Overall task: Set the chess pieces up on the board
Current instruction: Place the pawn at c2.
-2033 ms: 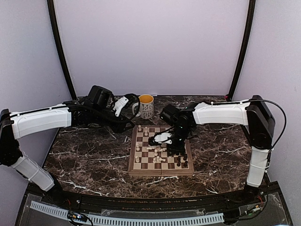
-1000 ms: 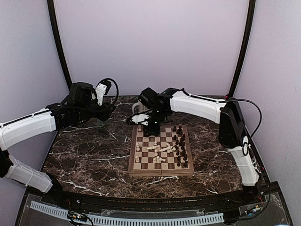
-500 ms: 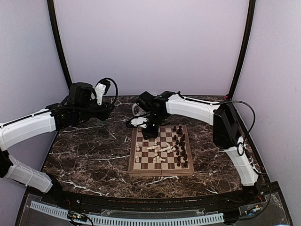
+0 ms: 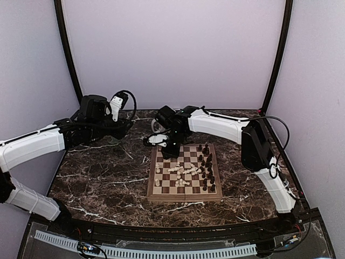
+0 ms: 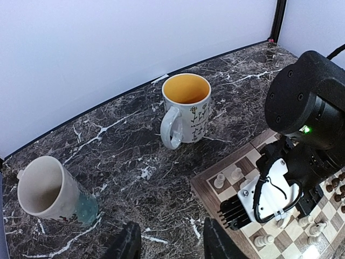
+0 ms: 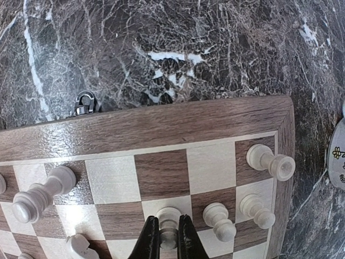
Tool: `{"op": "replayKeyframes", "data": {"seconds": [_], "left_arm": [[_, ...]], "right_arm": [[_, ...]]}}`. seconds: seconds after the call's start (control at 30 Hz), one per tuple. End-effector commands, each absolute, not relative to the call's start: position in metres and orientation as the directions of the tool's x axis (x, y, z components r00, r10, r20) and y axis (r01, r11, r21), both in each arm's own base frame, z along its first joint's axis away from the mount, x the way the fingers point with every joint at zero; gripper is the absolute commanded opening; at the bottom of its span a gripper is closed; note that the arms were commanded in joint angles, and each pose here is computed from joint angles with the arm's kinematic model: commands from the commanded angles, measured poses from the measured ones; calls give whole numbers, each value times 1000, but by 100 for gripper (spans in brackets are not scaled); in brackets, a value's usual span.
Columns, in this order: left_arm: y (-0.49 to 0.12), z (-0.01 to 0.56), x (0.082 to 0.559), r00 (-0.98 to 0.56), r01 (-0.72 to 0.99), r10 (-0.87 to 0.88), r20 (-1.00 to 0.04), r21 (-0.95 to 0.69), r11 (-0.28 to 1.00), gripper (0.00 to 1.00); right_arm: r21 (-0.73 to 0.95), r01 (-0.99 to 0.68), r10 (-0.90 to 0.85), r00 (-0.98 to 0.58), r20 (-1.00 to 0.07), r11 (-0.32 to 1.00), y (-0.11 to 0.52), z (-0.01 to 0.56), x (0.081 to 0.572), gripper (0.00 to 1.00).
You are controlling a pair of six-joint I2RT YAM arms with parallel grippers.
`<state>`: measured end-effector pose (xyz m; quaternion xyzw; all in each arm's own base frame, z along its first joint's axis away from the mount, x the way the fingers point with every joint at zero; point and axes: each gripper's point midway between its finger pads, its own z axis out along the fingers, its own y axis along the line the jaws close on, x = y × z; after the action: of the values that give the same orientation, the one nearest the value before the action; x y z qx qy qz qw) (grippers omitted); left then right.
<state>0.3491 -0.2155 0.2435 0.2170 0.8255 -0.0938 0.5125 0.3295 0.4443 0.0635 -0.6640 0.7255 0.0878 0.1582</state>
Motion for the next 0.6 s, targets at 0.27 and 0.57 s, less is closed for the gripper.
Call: {"op": "replayKeyframes", "data": {"seconds": [0.27,0.57], "left_arm": [[-219,241,348,-388,470,272,-881,65,880,41],[-219,240,349,-389,473,275,-879,66,879,41]], "right_arm": [[-103,-987,-935,-78,-346,120,451,57,334,15],[-99,-988,-935,-81,-345,122,449,60,332,20]]}}
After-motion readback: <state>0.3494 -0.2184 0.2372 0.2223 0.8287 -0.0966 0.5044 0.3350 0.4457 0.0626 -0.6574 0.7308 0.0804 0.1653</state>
